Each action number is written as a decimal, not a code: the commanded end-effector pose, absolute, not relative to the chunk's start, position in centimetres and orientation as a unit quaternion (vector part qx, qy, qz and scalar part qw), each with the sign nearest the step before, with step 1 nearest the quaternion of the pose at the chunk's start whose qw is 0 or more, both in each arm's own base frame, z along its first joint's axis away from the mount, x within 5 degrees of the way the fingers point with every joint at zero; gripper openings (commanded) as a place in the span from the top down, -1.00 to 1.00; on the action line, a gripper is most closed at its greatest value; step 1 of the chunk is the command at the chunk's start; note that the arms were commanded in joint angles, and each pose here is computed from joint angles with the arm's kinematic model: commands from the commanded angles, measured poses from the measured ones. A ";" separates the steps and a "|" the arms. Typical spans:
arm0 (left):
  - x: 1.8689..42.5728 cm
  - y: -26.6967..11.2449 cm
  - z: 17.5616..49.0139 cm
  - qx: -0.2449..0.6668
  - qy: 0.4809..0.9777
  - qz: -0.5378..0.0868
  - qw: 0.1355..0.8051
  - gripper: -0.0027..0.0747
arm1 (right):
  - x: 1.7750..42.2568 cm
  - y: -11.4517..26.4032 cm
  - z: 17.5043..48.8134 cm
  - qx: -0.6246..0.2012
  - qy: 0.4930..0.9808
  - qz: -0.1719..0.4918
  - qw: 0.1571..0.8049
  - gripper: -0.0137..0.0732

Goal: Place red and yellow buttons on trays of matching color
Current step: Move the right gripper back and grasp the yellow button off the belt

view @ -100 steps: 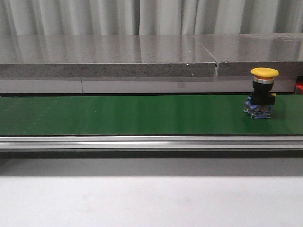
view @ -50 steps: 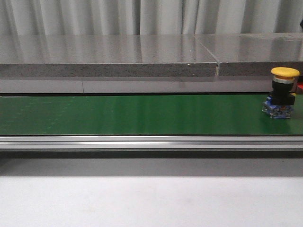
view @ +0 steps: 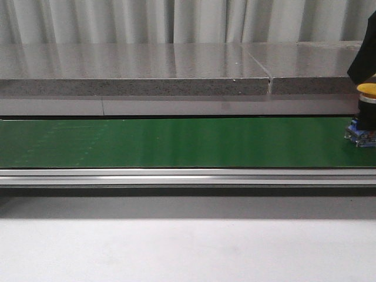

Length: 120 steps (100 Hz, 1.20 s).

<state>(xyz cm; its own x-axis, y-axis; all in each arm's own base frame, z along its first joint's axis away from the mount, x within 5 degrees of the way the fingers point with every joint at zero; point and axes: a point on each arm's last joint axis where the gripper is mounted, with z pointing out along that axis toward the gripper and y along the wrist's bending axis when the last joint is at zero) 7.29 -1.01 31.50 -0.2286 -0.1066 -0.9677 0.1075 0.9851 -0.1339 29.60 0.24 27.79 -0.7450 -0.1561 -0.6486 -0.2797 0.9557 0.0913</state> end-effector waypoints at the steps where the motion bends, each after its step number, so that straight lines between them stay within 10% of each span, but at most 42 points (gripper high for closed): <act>1: 7.3 -1.1 33.1 0.000 0.749 -0.098 0.656 0.98 | 30.1 0.3 28.8 -0.112 0.920 0.090 0.365 -0.63; 27: 7.3 -1.1 33.1 0.000 0.749 -0.098 0.656 0.98 | 31.0 0.3 26.6 -0.103 0.935 0.106 0.322 -0.50; 55: 7.3 -1.1 33.1 0.000 0.749 -0.098 0.656 0.98 | 31.0 0.4 26.6 -0.090 0.937 0.112 0.319 0.48; 120: 7.3 -1.1 33.1 0.000 0.749 -0.098 0.656 0.98 | 27.3 -6.2 32.6 0.056 0.912 0.079 0.400 0.48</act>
<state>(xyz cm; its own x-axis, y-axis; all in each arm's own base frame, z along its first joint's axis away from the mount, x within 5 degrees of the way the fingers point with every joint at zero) 7.29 -1.01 31.50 -0.2286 -0.1066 -0.9677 0.1075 0.9851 -0.1339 28.43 -4.64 29.23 -0.7780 0.1022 -0.6199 -0.0297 0.9796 0.1988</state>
